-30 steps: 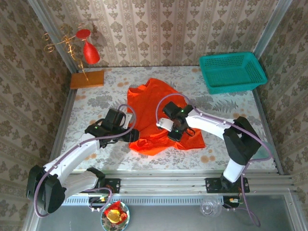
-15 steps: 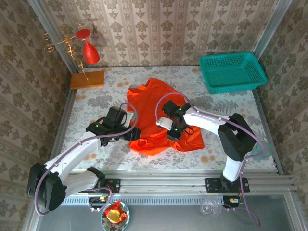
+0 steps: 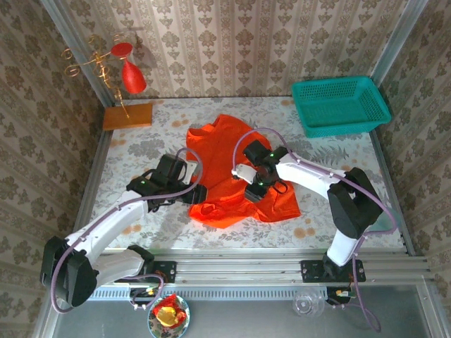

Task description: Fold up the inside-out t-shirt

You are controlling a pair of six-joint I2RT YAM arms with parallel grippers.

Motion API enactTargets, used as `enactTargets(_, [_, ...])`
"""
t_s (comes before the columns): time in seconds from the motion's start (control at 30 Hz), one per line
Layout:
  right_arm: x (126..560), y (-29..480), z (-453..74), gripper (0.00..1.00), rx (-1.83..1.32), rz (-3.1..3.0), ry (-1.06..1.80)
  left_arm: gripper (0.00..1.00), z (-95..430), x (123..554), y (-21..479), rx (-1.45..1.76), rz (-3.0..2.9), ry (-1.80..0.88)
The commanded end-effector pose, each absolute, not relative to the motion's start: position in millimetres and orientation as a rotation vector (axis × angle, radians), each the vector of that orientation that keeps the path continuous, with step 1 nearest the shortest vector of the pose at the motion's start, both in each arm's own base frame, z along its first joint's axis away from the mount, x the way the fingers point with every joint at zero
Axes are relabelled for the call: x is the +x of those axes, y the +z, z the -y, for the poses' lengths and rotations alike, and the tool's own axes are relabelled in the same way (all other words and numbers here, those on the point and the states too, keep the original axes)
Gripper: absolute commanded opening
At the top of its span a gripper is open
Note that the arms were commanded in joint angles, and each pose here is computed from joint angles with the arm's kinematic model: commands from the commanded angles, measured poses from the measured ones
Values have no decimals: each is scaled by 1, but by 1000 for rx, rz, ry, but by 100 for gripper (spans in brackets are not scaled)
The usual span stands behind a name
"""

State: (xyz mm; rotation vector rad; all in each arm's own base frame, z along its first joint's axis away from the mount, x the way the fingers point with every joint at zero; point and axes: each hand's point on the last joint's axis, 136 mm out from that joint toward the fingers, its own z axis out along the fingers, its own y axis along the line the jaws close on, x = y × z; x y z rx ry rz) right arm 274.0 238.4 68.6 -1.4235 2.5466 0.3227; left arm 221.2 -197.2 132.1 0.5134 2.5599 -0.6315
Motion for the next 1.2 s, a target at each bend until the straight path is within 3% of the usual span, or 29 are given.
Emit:
enactTargets(0.0, [273,59,-229,32,-1427,-2598,271,53,203,222,139,556,-2537,-643])
enactTargets(0.13, [250,61,-242,34,-1482,-2594,456,53,203,221,138,553,-2540,-645])
enactTargets(0.43, [245,46,-240,44,-1493,-2639,436,53,204,221,138,553,-2542,-643])
enactTargets(0.6, [252,49,-240,34,-1473,-2621,409,53,203,220,138,552,-2542,-638])
enactTargets(0.73, [262,55,-240,19,-1424,-2594,387,53,203,220,139,551,-2541,-635])
enactTargets(0.97, [266,61,-240,24,-1400,-2589,415,53,202,221,143,547,-2525,-630])
enactTargets(1.17, [268,53,-238,12,-1393,-2624,389,53,203,220,141,550,-2530,-632])
